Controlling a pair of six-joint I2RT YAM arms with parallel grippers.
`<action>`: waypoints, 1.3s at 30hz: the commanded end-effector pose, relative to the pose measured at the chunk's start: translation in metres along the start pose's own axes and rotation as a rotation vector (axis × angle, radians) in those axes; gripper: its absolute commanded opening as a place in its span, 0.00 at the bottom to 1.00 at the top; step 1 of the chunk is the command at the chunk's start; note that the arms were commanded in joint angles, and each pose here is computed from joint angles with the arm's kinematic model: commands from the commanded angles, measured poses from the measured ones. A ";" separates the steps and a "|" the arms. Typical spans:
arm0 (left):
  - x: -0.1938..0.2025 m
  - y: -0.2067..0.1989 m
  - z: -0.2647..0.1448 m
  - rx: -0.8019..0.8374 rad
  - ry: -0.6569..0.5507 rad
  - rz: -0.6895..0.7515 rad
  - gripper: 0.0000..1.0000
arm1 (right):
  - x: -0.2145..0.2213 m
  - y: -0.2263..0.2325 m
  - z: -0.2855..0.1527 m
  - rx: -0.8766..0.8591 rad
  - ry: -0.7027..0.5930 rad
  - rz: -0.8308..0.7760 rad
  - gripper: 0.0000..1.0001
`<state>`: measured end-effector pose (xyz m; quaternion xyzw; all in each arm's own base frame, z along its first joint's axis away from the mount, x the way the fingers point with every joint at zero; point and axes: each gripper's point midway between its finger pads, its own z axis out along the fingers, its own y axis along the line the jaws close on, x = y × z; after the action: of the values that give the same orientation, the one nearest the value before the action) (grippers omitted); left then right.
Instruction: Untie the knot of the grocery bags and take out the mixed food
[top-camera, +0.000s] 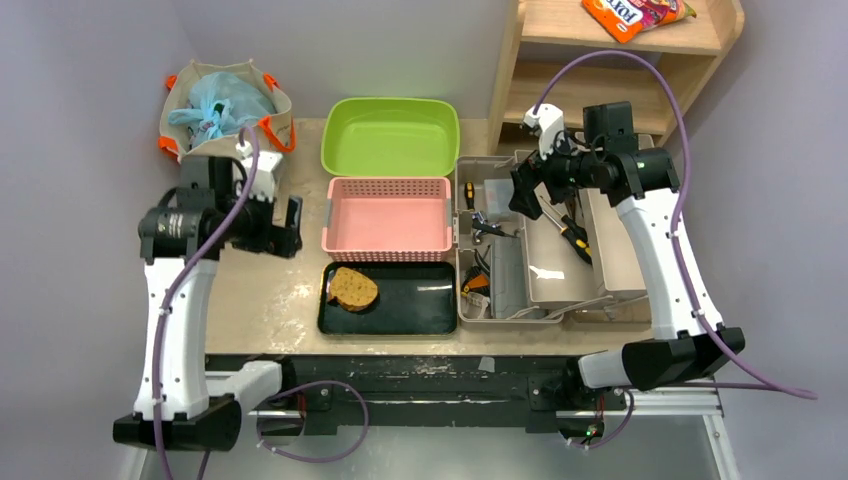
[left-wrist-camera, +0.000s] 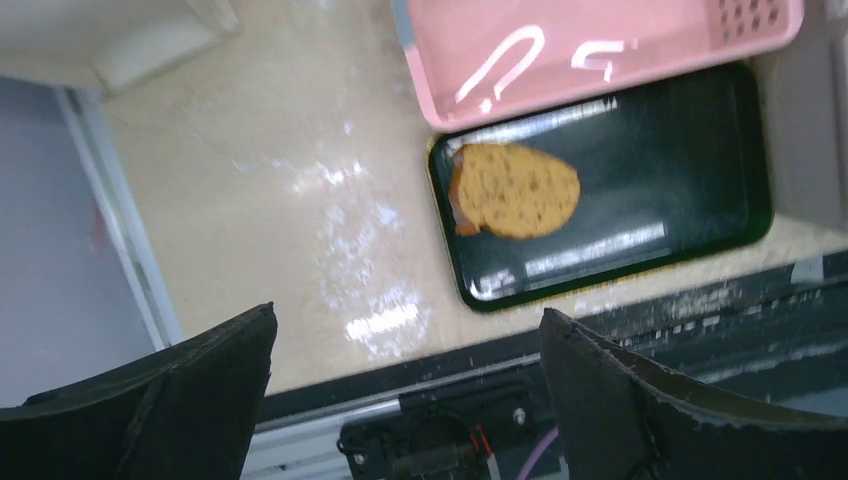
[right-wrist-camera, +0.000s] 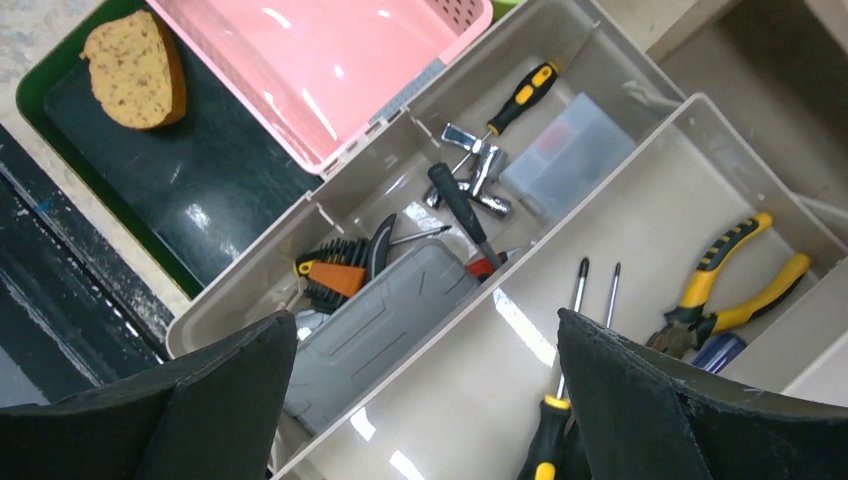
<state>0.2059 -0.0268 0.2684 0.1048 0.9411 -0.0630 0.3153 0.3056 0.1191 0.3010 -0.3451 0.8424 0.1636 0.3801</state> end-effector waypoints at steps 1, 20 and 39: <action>-0.088 0.031 -0.025 -0.112 -0.185 -0.041 1.00 | -0.026 0.004 -0.003 -0.031 -0.060 -0.042 0.99; -0.260 0.256 0.007 -0.320 -0.612 -0.391 0.86 | -0.041 0.029 0.028 -0.134 -0.052 -0.113 0.99; -0.224 0.313 0.164 -0.229 -0.411 -0.495 0.86 | -0.027 0.026 0.036 -0.141 0.022 -0.157 0.99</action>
<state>0.5271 0.2084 0.2536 -0.1884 0.8695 -0.0361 0.4552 0.3234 0.1714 0.2944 -0.4223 0.8104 0.1962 0.3556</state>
